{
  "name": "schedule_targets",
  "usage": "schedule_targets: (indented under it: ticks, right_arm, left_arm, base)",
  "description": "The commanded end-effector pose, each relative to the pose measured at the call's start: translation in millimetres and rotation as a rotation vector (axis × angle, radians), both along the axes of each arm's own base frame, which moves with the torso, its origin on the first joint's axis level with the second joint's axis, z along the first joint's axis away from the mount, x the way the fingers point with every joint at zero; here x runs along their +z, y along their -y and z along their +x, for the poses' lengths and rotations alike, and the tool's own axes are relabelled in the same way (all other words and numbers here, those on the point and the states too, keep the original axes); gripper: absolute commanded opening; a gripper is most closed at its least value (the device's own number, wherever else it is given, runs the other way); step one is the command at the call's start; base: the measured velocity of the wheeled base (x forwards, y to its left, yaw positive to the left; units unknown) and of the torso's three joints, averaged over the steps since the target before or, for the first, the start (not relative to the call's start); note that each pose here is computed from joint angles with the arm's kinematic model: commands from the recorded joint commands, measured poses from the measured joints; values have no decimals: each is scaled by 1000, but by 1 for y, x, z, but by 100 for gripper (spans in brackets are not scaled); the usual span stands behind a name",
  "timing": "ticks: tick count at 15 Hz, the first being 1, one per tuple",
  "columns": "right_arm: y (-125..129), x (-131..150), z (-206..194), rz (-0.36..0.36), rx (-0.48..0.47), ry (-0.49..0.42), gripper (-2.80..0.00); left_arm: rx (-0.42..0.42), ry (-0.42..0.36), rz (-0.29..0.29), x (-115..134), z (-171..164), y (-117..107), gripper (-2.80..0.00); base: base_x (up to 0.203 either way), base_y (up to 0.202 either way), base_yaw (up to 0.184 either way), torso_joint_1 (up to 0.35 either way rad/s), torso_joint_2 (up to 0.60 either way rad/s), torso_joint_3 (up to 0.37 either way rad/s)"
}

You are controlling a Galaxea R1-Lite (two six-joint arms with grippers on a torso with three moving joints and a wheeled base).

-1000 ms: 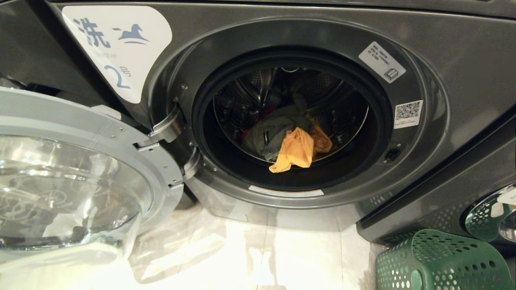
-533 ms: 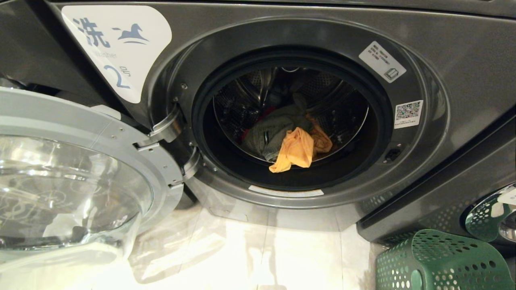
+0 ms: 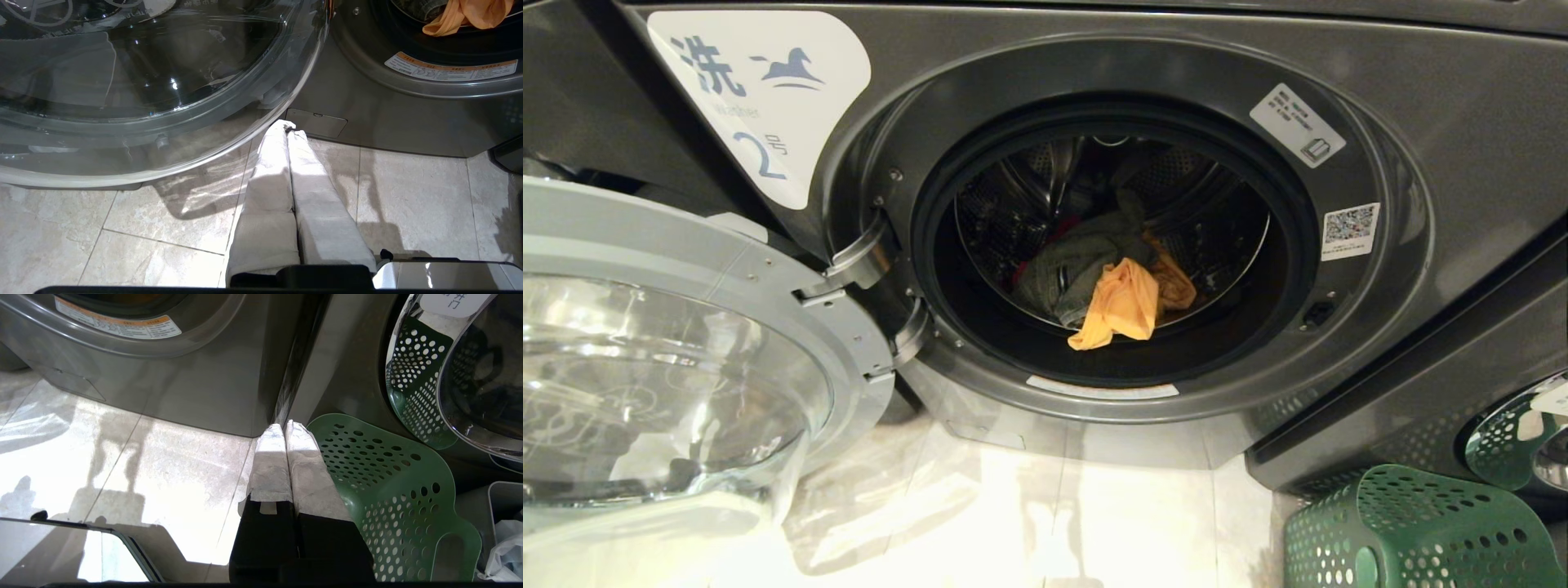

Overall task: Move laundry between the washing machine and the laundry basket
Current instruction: Pick a cloth and place it into the basket

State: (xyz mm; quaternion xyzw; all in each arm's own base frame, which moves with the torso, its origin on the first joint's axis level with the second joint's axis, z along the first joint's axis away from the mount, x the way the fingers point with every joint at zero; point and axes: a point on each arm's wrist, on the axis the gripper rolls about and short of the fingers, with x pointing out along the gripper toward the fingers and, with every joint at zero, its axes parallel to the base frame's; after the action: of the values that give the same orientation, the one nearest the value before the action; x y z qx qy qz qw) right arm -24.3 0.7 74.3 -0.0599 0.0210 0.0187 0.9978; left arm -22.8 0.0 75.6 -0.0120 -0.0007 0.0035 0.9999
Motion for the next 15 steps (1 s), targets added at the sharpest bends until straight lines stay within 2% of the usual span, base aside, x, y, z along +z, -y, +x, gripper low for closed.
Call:
schedule_targets:
  ticks: [1,4,6,7,8,11,13,15]
  right_arm:
    - [0,0,0,-9,5,0,-280]
    - [-1,5,-1,-110,38,24,-280]
    - [-2,37,-10,-119,85,98,-280]
    - [-3,57,-11,-119,124,96,-280]
    - [-4,74,-7,-115,176,56,-280]
    - [-9,110,29,-81,440,-128,-280]
    - [-12,112,59,-94,578,-259,-280]
    - [-16,99,85,-145,711,-386,-280]
  left_arm:
    - [1,0,1,0,0,0,-280]
    - [1,-1,3,0,0,0,-280]
    - [1,-2,6,0,0,0,-280]
    - [-1,-2,12,0,0,0,-280]
    - [-2,-4,26,0,0,0,-280]
    - [-10,-4,50,0,0,0,-280]
    - [-10,-3,52,0,0,0,-280]
    - [-10,-3,49,0,0,0,-280]
  base:
    - [0,0,0,0,0,0]
    - [0,0,0,0,0,0]
    - [0,0,0,0,0,0]
    - [0,0,0,0,0,0]
    - [0,0,0,0,0,0]
    - [0,0,0,0,0,0]
    - [0,0,0,0,0,0]
    - [0,0,0,0,0,0]
